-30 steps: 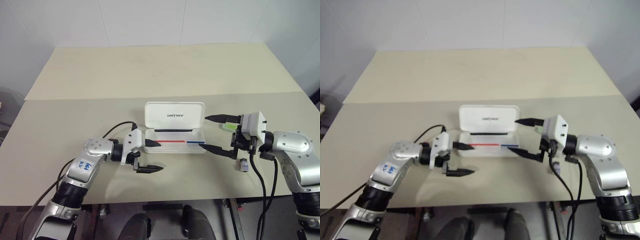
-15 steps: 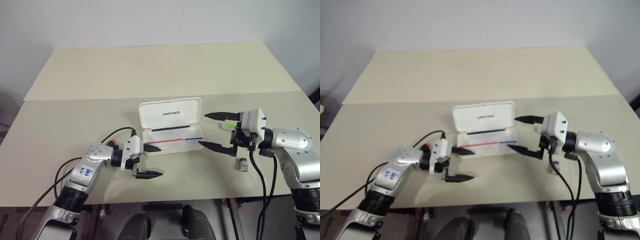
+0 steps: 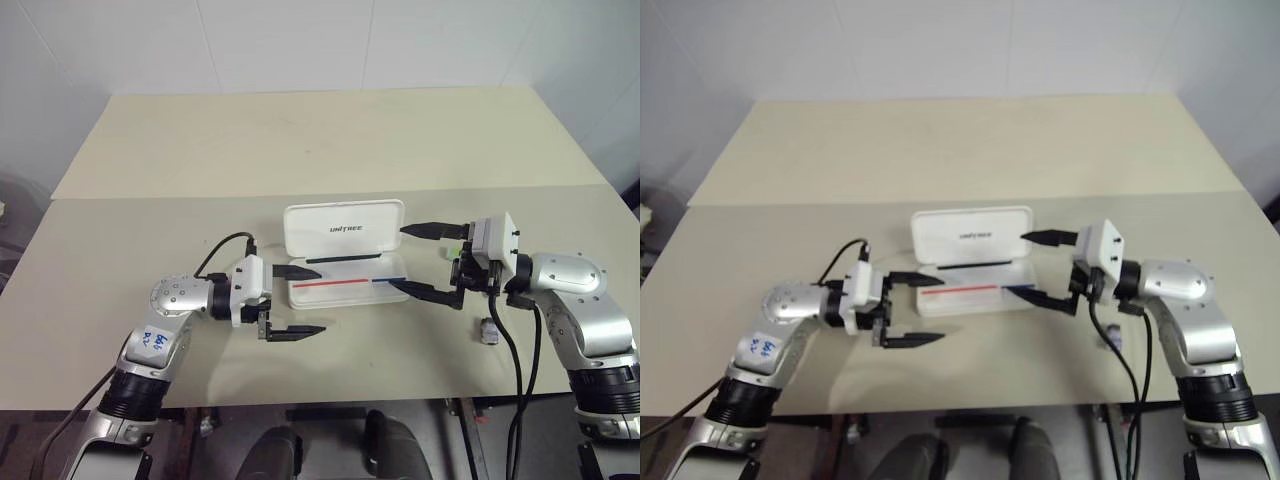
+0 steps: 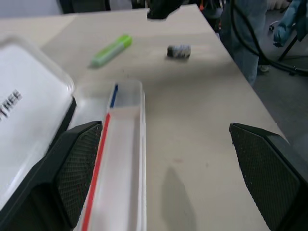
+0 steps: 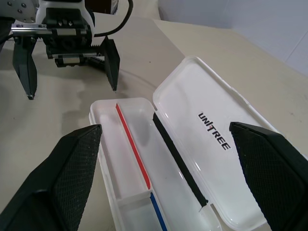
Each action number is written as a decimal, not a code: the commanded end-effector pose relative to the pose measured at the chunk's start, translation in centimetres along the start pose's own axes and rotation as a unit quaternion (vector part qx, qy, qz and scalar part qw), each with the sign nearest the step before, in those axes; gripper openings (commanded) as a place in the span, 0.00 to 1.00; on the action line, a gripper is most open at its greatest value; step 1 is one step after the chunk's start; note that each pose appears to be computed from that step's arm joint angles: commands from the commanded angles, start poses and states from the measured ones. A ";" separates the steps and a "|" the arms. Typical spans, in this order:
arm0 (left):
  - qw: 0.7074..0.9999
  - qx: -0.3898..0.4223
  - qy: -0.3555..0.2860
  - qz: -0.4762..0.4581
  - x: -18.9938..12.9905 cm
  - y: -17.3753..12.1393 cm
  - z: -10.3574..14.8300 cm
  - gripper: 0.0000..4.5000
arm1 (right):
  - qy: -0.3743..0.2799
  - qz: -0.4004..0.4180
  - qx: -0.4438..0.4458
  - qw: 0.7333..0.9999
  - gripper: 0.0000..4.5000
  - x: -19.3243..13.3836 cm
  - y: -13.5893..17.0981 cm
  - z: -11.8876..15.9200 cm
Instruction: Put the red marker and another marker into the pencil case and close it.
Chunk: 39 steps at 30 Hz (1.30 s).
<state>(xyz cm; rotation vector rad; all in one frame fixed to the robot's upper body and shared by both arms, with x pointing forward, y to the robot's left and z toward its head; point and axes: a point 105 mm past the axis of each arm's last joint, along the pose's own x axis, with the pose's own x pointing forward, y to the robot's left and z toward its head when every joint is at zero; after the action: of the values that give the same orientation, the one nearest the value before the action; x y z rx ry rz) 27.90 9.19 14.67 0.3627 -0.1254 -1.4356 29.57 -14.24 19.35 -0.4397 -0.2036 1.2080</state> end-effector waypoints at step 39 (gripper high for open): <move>0.929 -0.161 0.178 0.283 -16.7 0.2 -9.8 1.00 | -0.051 0.144 -0.032 0.988 1.00 0.5 3.6 4.4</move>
<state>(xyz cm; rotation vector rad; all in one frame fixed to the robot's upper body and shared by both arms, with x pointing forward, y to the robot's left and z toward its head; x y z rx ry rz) 28.78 27.11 8.95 0.2775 0.2330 -0.7855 25.81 -12.30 20.74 -0.4599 -0.2285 1.4883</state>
